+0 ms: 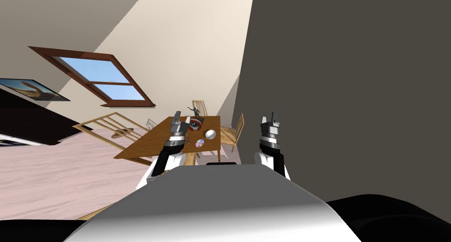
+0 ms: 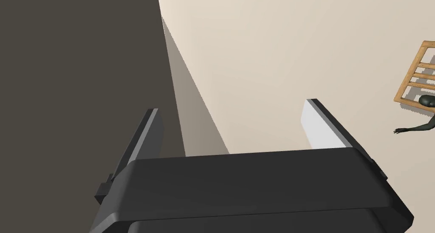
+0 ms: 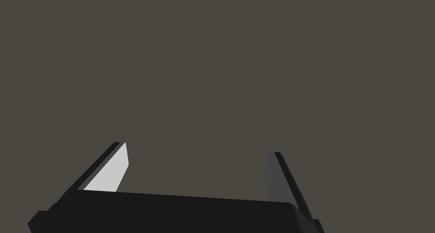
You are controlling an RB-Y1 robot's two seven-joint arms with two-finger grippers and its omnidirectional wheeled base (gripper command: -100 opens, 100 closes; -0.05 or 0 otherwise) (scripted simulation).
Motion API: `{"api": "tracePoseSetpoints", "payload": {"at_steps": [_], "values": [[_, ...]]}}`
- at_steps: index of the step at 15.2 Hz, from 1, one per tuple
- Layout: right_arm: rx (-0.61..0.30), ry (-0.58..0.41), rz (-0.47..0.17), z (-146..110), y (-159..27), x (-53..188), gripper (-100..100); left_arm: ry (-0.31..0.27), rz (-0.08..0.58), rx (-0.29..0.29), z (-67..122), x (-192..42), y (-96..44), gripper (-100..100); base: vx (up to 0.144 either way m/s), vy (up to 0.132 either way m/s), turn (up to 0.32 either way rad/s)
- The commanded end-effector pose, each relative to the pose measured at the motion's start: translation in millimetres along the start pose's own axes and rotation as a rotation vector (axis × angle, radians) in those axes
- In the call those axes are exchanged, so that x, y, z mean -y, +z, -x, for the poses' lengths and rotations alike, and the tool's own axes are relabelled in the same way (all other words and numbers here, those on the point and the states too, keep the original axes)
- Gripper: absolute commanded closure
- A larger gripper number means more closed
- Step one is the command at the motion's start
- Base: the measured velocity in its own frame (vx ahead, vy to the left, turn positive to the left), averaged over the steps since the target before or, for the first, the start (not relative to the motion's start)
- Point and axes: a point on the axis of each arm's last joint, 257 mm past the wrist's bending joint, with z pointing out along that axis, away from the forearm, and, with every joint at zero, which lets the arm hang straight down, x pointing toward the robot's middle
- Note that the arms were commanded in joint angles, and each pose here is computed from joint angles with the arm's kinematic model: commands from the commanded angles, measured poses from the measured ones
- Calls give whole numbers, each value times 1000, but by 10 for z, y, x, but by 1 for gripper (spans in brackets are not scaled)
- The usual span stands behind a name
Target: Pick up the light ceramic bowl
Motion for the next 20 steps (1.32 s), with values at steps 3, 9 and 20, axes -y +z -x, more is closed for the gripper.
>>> {"api": "tracePoseSetpoints", "payload": {"at_steps": [3, 9, 20], "values": [[0, 0, 0, 0, 0, 0, 0, 19, 87, -10, -4, -366, 4, -100, 6, -16, 4], [0, 0, 0, 0, 0, 0, 0, 50, 236, -18, 36, -965, -10, -100, 5, -19, 6], [0, 0, 0, 0, 0, 0, 0, 107, 550, -15, 133, -2167, -183, -100, 6, -21, 8]]}}
